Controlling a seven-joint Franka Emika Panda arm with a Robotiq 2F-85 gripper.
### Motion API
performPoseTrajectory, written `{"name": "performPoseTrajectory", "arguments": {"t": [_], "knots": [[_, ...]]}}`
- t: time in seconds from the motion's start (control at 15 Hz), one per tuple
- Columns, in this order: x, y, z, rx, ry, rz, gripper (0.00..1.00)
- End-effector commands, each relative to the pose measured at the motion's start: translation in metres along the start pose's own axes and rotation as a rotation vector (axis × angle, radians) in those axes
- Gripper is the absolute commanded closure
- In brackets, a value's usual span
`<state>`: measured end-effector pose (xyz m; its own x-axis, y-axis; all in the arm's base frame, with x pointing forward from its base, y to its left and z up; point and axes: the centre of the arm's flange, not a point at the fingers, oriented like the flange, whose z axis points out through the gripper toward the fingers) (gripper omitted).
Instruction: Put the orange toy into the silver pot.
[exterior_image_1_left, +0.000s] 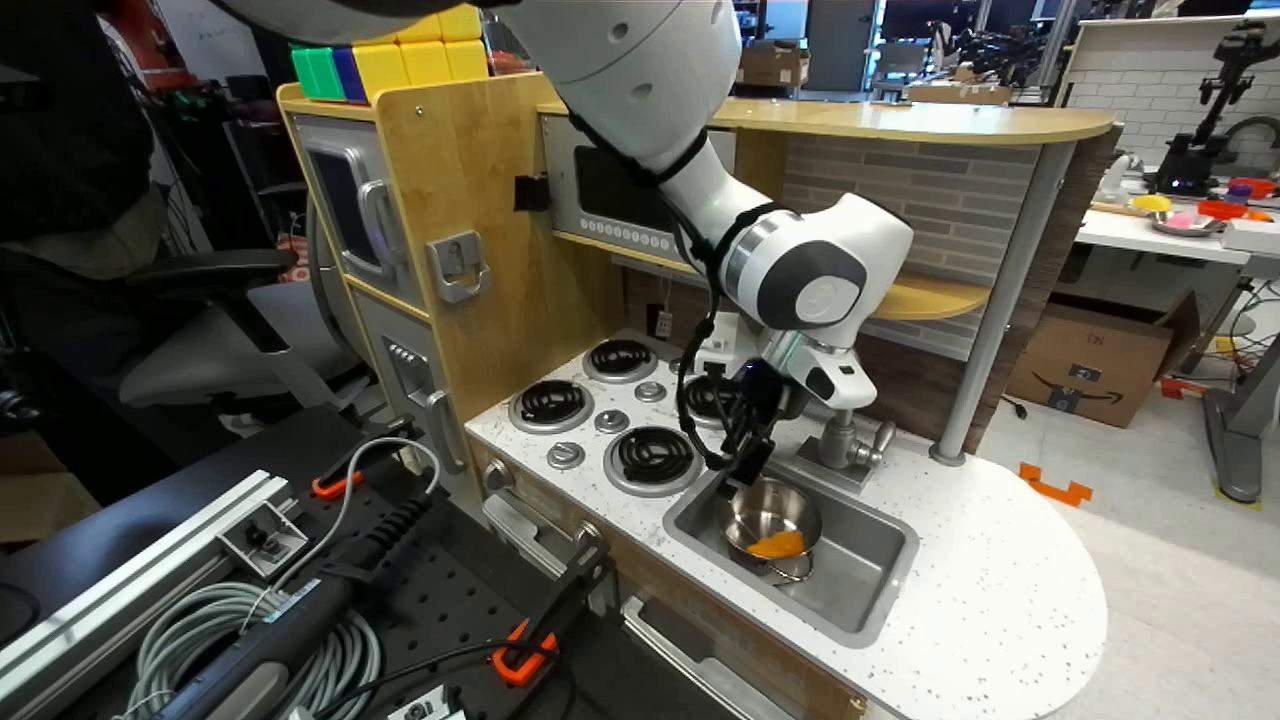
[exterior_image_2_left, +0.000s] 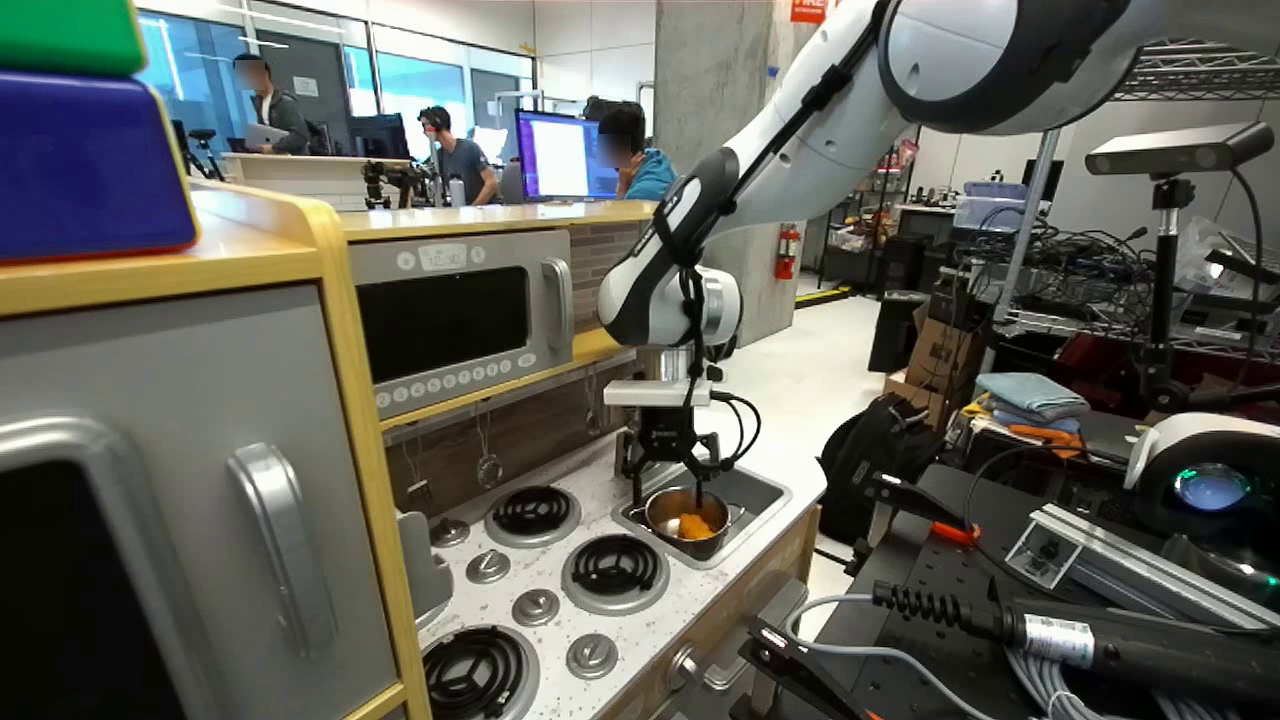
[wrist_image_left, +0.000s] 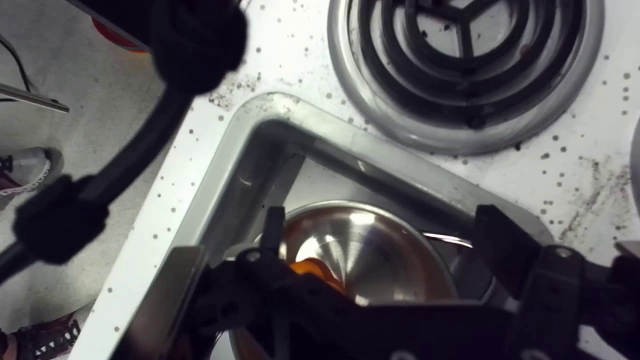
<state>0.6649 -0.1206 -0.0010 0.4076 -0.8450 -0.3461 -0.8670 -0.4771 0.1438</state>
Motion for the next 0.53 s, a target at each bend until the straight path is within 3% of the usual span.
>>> {"name": "performPoseTrajectory", "arguments": {"t": [0.0, 0.27, 0.33, 0.47], "knots": [[-0.032, 0.009, -0.043, -0.056, -0.017, 0.009, 0.0], [-0.057, 0.01, -0.073, -0.128, -0.133, 0.014, 0.0], [-0.037, 0.005, -0.046, -0.095, -0.1, -0.005, 0.0], [-0.038, 0.007, -0.042, -0.106, -0.111, -0.002, 0.0]]}}
